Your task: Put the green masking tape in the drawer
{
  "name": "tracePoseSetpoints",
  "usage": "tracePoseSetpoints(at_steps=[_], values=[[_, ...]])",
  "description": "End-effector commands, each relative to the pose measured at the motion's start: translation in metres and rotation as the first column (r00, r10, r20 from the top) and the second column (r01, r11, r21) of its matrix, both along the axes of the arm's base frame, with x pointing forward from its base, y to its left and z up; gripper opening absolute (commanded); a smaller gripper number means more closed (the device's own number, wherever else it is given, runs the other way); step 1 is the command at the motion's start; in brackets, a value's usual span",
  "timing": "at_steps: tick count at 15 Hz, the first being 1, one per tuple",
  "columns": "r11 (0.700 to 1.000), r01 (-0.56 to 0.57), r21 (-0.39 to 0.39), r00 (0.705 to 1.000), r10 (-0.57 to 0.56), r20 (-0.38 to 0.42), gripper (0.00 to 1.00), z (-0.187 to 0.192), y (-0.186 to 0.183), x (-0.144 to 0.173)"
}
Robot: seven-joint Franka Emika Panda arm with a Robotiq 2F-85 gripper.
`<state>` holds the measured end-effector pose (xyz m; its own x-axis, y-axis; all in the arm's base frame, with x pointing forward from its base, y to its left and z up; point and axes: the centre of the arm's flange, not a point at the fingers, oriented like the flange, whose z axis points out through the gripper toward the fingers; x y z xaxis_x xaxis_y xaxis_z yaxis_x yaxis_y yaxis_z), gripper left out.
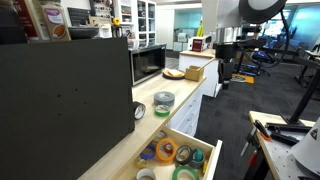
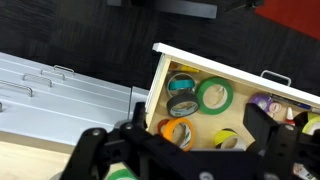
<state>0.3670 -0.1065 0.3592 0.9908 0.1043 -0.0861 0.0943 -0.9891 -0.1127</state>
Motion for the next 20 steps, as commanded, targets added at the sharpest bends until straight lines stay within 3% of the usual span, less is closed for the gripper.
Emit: tracePoseSetpoints(at_steps=[1,7,12,16,20], values=[[0.998,-0.056,0.027,0.998,0.056,0.003,1.00,-0.044,-0.013,0.010],[0.995,-0.097,-0.040,0.988,0.101,0.121,1.00,-0.090,-0.008,0.033],[0.990,-0.128,-0.052,0.970,0.136,0.203,1.00,-0.121,0.008,0.054],[0.986,-0.164,-0.028,0.966,0.166,0.199,1.00,-0.142,0.025,0.060],[0.988,-0.152,-0.030,0.973,0.155,0.172,1.00,-0.135,0.028,0.052]])
